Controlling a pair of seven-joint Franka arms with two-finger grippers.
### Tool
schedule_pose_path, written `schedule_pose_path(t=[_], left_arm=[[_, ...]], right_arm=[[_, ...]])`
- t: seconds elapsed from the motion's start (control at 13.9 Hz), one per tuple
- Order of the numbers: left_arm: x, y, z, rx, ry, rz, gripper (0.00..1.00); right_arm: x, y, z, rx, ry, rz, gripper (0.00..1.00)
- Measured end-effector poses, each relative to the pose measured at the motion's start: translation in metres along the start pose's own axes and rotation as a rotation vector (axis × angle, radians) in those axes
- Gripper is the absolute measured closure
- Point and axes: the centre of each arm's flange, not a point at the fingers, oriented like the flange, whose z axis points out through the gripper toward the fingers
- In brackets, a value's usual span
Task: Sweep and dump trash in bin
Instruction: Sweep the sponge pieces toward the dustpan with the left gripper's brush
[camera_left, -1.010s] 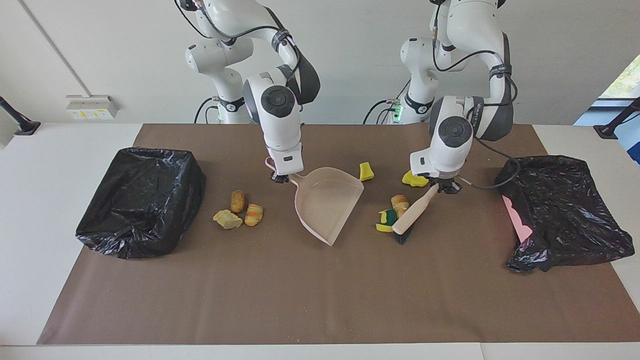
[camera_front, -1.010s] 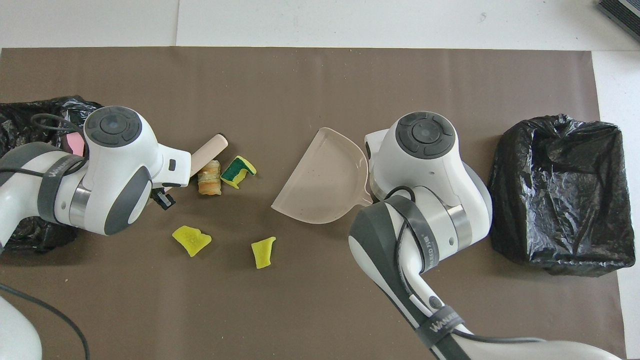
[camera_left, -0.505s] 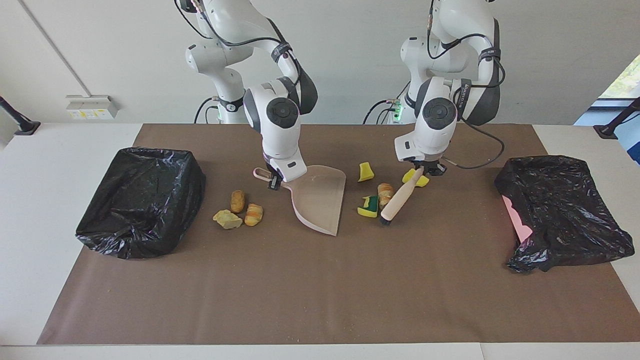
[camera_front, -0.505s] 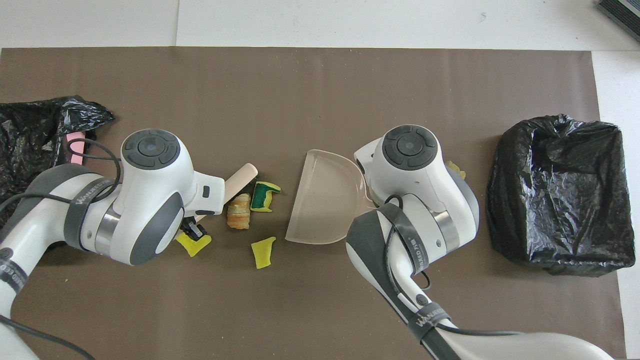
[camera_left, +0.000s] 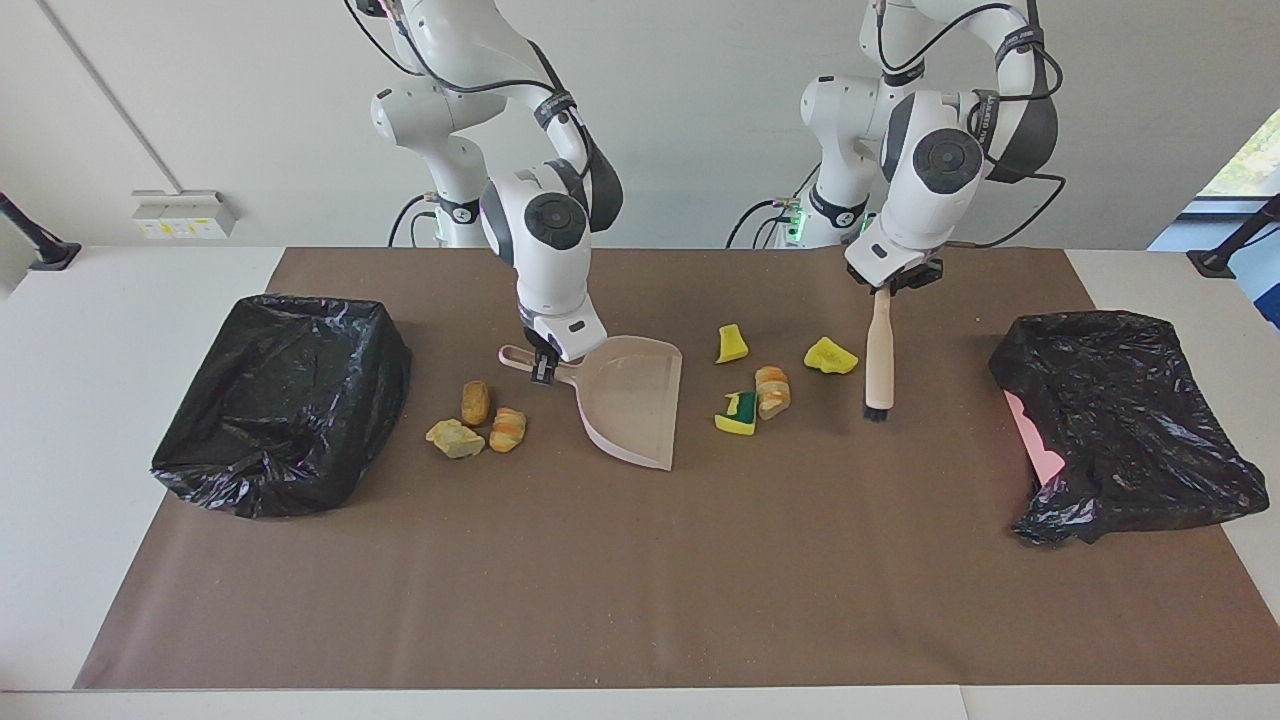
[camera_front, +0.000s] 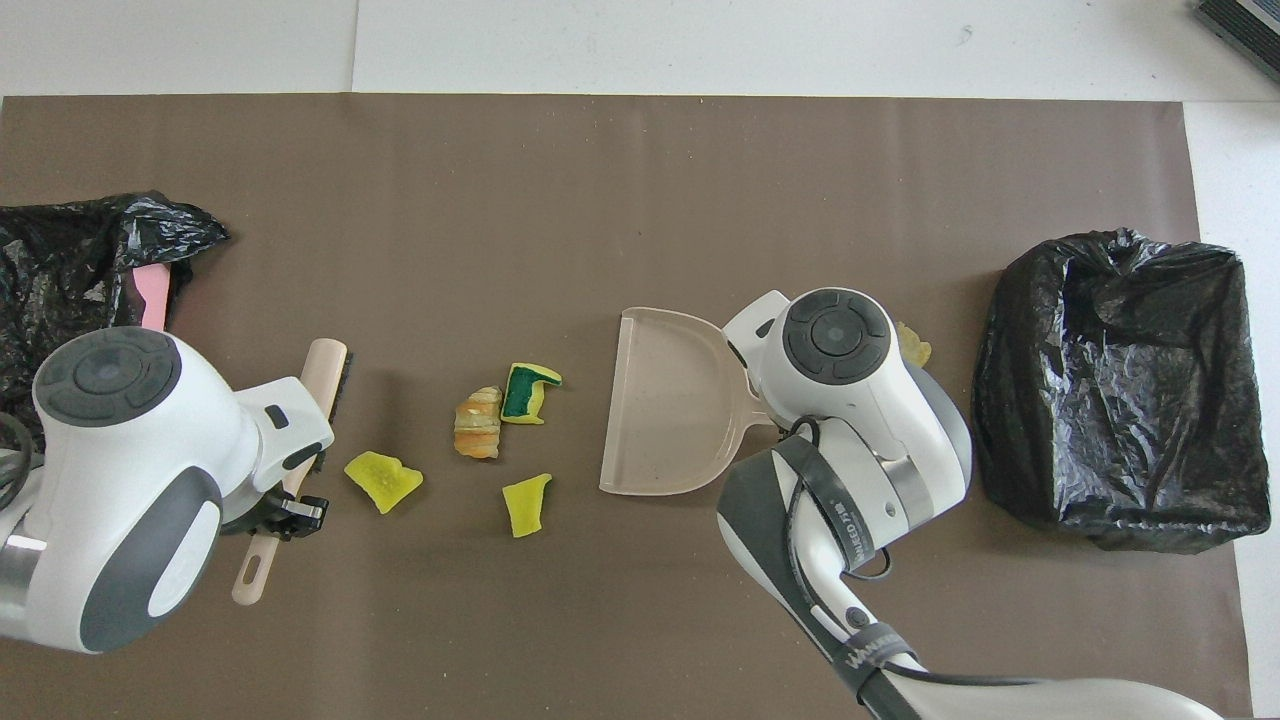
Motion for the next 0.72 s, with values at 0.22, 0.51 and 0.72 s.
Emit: schedule_pose_path(t=[0.22, 0.51, 0.72], left_arm=[[-0.032, -0.012, 0.037, 0.002, -0.053, -0.222, 0.74], [-0.035, 0.017, 0.069, -0.103, -0.052, -0.353, 0.74], [-0.021, 0.066, 0.077, -0.165, 0.002, -0.317, 0.74]], right_arm=[[0.002, -0.002, 0.002, 0.002, -0.002, -0.004, 0.68], [0.002, -0.002, 0.002, 0.002, -0.002, -0.005, 0.68], [0.002, -0.002, 0.002, 0.002, -0.002, -0.005, 0.68]])
